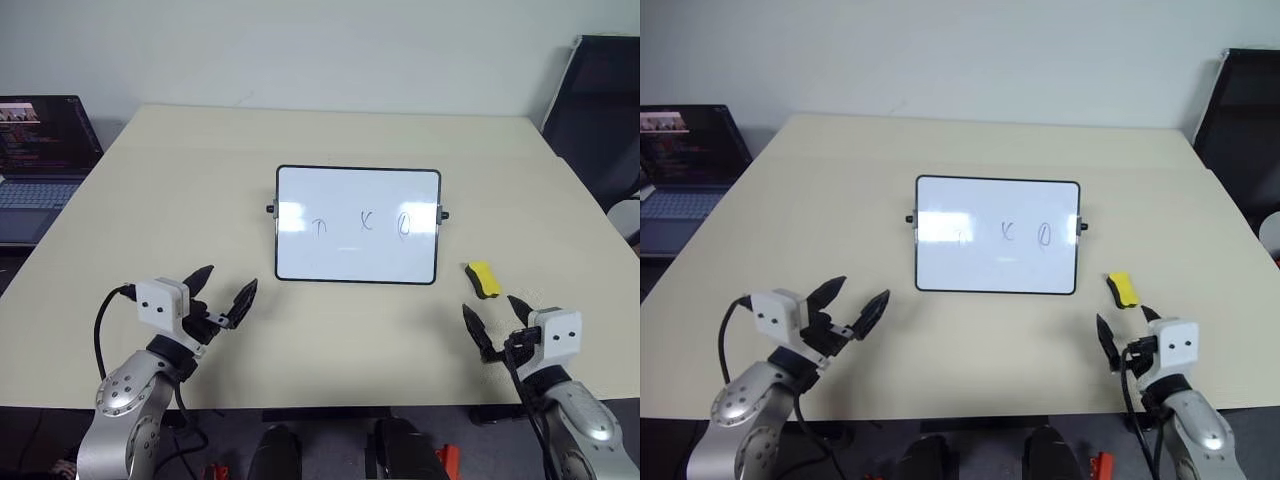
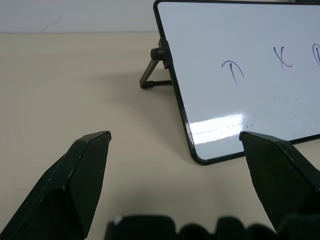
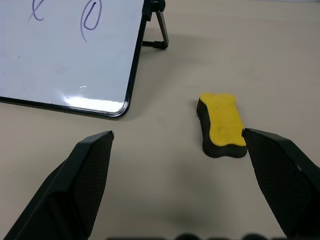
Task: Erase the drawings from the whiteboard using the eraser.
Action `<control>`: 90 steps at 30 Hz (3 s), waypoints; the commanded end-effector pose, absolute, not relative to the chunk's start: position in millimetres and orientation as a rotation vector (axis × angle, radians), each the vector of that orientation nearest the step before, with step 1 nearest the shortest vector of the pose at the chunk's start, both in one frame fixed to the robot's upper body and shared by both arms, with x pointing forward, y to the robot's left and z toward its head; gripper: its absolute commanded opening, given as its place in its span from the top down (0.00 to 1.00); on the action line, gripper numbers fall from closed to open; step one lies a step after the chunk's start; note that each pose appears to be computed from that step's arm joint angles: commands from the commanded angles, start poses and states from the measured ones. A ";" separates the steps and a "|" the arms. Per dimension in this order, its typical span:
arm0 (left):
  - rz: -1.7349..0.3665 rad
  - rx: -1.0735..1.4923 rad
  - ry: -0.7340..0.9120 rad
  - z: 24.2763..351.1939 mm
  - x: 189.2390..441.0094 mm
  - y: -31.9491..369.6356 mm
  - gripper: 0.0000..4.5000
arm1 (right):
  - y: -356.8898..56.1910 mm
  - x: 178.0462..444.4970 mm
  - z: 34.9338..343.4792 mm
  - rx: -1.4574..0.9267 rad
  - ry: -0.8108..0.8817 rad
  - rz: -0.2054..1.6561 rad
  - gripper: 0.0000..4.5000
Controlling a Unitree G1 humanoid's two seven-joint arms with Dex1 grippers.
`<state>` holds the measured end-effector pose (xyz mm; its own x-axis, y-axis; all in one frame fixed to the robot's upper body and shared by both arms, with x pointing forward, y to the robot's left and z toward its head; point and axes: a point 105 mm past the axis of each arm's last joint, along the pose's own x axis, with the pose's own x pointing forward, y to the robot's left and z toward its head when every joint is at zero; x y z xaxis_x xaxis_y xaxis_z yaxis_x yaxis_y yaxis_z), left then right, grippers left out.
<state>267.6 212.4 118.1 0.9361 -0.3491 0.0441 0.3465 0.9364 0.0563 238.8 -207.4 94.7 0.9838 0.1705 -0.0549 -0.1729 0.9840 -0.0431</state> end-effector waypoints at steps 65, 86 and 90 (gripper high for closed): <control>-1.639 0.501 -0.120 232.9 299.7 86.6 0.00 | -262.1 334.7 135.5 -0.263 0.268 0.014 0.00; -1.636 0.500 -0.114 230.8 298.3 86.1 0.00 | -234.6 331.7 121.8 -0.160 0.297 0.013 0.00; -1.635 0.502 -0.113 229.9 297.1 86.4 0.00 | -237.9 333.7 112.0 -0.156 0.307 -0.002 0.00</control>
